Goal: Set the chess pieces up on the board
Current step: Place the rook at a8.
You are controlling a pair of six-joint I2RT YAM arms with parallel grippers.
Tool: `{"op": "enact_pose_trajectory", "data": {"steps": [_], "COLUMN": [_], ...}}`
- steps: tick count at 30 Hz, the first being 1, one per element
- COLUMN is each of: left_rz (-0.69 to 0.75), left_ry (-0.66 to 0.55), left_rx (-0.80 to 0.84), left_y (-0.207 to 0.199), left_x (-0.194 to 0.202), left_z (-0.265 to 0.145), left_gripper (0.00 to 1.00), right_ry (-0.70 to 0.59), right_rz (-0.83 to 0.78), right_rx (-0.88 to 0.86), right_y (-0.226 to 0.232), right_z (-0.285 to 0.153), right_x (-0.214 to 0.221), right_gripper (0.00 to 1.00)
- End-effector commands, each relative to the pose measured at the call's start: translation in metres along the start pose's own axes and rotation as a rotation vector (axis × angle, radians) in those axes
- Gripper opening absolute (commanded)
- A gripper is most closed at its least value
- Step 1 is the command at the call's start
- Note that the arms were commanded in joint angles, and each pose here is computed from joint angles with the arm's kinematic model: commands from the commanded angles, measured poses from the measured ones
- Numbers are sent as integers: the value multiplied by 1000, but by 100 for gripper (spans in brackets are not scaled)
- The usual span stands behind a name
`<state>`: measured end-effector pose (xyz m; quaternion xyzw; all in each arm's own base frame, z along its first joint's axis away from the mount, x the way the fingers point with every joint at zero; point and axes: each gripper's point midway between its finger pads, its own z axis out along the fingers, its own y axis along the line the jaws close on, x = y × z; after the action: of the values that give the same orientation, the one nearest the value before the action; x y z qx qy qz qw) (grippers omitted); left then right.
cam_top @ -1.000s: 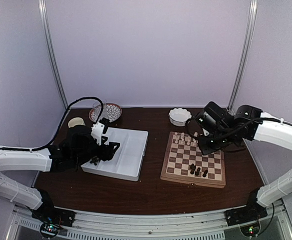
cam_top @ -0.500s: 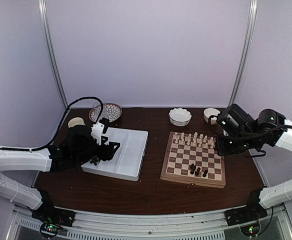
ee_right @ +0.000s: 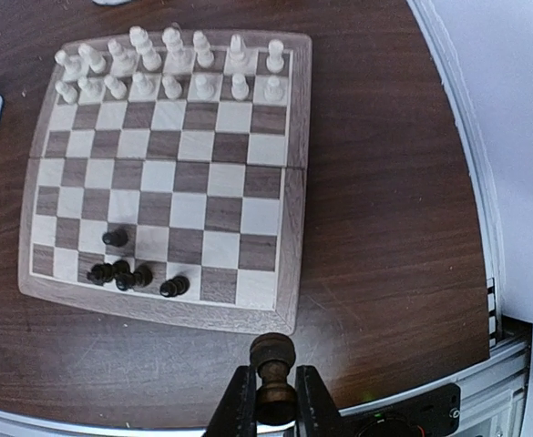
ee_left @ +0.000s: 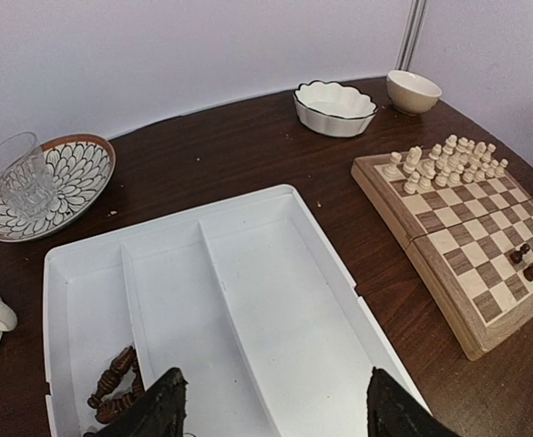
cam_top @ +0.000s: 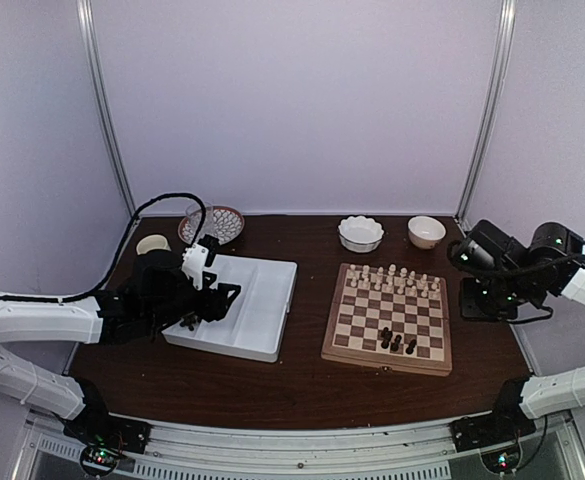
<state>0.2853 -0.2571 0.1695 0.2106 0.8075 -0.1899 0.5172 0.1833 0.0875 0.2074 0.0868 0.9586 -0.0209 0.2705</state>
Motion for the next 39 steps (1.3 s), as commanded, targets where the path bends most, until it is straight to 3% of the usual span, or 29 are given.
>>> {"op": "enact_pose_trajectory", "data": {"steps": [1,20,39], "left_rz": [-19,-21,-17], "left_ry": [-21,-11,3], "left_rx": [22,27,28], "left_y": [-5,-6,-7], "left_x": [-7,-5,-3], "left_z": [-1,0,4], "left_gripper": [67,67,67], "right_ry": [104,285,339], "right_rz": [2,26,32], "right_rx": [0,17,47], "right_y": [7,22,15], "right_z": [25,109,133], "right_x": [27,68,76], "right_gripper": [0,0,2]}}
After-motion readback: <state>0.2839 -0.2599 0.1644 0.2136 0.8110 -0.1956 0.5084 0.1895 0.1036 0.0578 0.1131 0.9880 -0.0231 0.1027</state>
